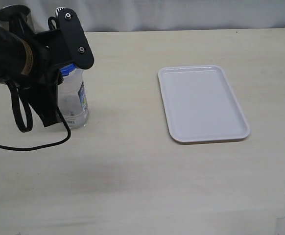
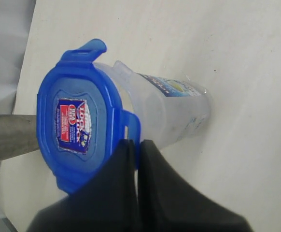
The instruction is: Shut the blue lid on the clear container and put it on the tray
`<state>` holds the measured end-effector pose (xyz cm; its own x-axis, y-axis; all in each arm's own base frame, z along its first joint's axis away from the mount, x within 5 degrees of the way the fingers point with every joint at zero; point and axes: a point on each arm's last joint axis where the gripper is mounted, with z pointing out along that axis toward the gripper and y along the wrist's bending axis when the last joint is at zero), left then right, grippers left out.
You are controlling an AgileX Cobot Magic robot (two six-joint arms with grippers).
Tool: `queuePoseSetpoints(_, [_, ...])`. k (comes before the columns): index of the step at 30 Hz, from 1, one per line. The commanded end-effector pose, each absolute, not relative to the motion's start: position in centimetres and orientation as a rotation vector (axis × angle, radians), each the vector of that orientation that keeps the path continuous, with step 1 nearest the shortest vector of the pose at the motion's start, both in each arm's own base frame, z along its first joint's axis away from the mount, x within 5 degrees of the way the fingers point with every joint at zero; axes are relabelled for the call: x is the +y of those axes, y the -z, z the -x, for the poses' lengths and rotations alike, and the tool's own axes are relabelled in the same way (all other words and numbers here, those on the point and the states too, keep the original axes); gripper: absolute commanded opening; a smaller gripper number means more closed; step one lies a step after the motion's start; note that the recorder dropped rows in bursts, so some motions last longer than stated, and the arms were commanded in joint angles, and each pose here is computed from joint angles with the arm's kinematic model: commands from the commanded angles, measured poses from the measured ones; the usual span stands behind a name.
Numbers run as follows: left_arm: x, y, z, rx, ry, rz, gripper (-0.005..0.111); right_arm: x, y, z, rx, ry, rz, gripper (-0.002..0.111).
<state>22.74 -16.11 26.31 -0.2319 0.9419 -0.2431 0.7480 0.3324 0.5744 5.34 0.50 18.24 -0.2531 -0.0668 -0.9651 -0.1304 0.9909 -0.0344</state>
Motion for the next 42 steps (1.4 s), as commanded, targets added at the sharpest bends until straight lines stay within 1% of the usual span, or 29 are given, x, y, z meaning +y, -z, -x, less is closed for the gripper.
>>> queuePoseSetpoints(1, [-16.12, -26.38, -22.59, 2.059, -0.447, -1.47, 0.0, 0.52, -18.22, -5.33, 1.821, -0.059, 0.151, 0.004])
queuePoseSetpoints(34, [-16.1, -26.65, -22.38, 2.062, -0.42, -1.457, 0.0, 0.52, -18.22, -5.33, 1.821, -0.059, 0.151, 0.004])
queuePoseSetpoints(36, [-16.1, -26.65, -22.38, 2.062, -0.42, -1.457, 0.006, 0.52, -18.22, -5.33, 1.821, -0.059, 0.151, 0.004])
queuePoseSetpoints(40, [-16.08, -26.64, -22.37, 2.064, -0.422, -1.458, 0.027, 0.52, -18.22, -5.33, 1.821, -0.059, 0.151, 0.004])
queuePoseSetpoints(42, [-16.04, -26.62, -22.35, 2.069, -0.425, -1.458, 0.036, 0.52, -18.22, -5.33, 1.821, -0.059, 0.151, 0.004])
